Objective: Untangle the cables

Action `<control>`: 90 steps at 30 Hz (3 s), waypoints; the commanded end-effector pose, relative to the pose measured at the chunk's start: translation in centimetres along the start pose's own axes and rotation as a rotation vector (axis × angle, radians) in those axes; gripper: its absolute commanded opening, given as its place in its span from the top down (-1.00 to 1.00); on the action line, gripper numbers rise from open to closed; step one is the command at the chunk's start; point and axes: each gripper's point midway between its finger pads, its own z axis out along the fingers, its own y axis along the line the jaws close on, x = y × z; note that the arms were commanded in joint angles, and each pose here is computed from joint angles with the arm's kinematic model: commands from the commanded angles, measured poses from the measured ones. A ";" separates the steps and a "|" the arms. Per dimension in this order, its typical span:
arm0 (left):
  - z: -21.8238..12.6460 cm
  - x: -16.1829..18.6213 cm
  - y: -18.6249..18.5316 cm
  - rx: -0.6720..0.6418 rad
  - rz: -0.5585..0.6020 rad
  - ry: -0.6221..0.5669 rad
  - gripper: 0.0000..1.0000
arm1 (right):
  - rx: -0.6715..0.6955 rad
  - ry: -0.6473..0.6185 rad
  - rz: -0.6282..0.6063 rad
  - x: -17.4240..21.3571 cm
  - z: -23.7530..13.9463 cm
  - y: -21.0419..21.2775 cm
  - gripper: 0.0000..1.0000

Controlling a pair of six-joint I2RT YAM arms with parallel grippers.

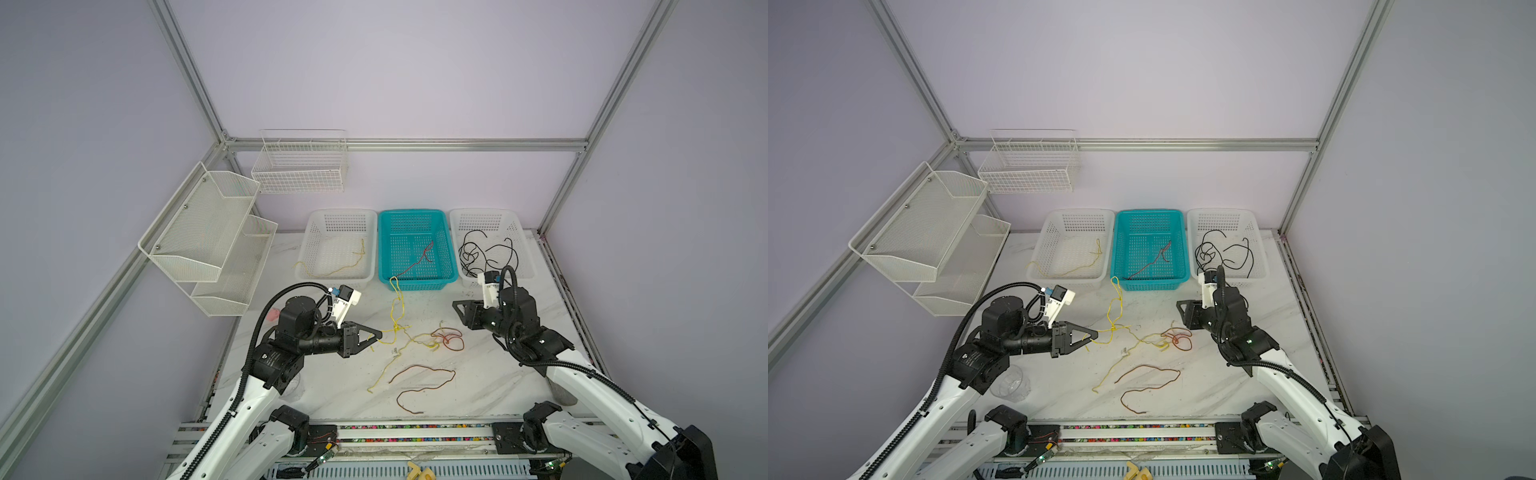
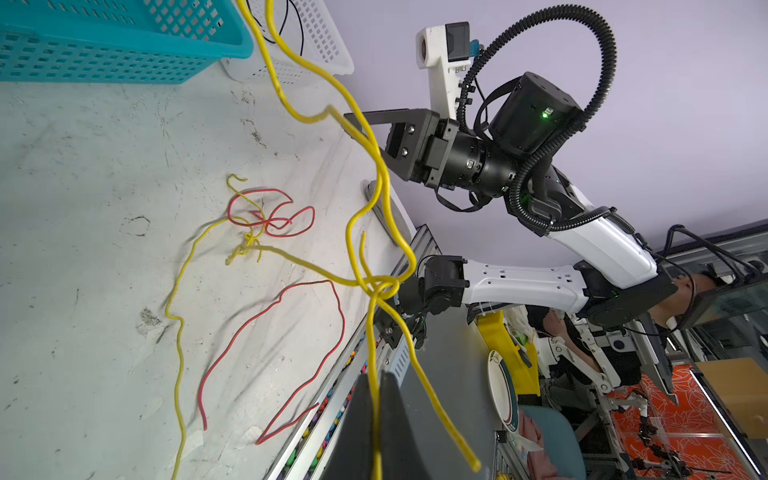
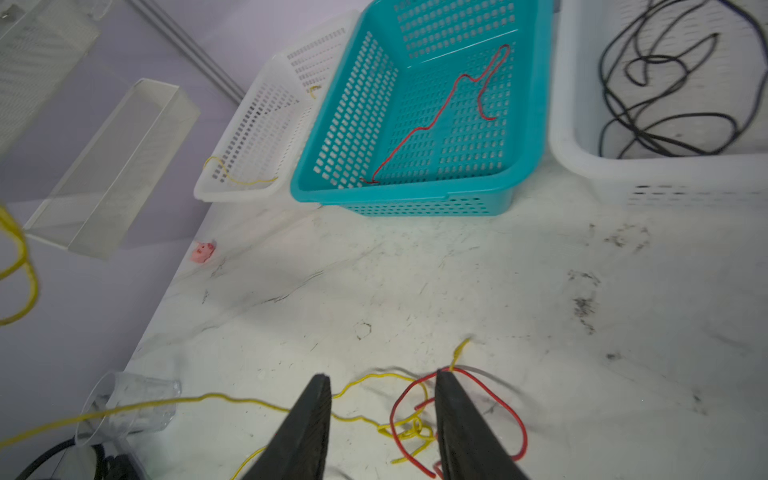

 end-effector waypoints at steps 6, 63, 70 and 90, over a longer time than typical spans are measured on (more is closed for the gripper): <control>1.0 -0.4 -0.2 0.089 -0.039 -0.026 1.00 | -0.356 -0.112 -0.219 0.8 -0.4 10.5 0.04; -2.1 -3.7 -5.3 0.150 0.035 -0.131 1.00 | -0.080 -0.559 -0.294 1.2 0.0 7.2 1.00; -2.3 -3.4 -4.6 0.135 0.001 -0.144 1.00 | -0.173 -0.561 -0.232 -1.1 -2.1 7.1 1.00; -1.0 -0.7 0.6 0.002 -0.048 -0.054 1.00 | 0.153 -0.741 -0.147 -9.8 -7.3 3.1 1.00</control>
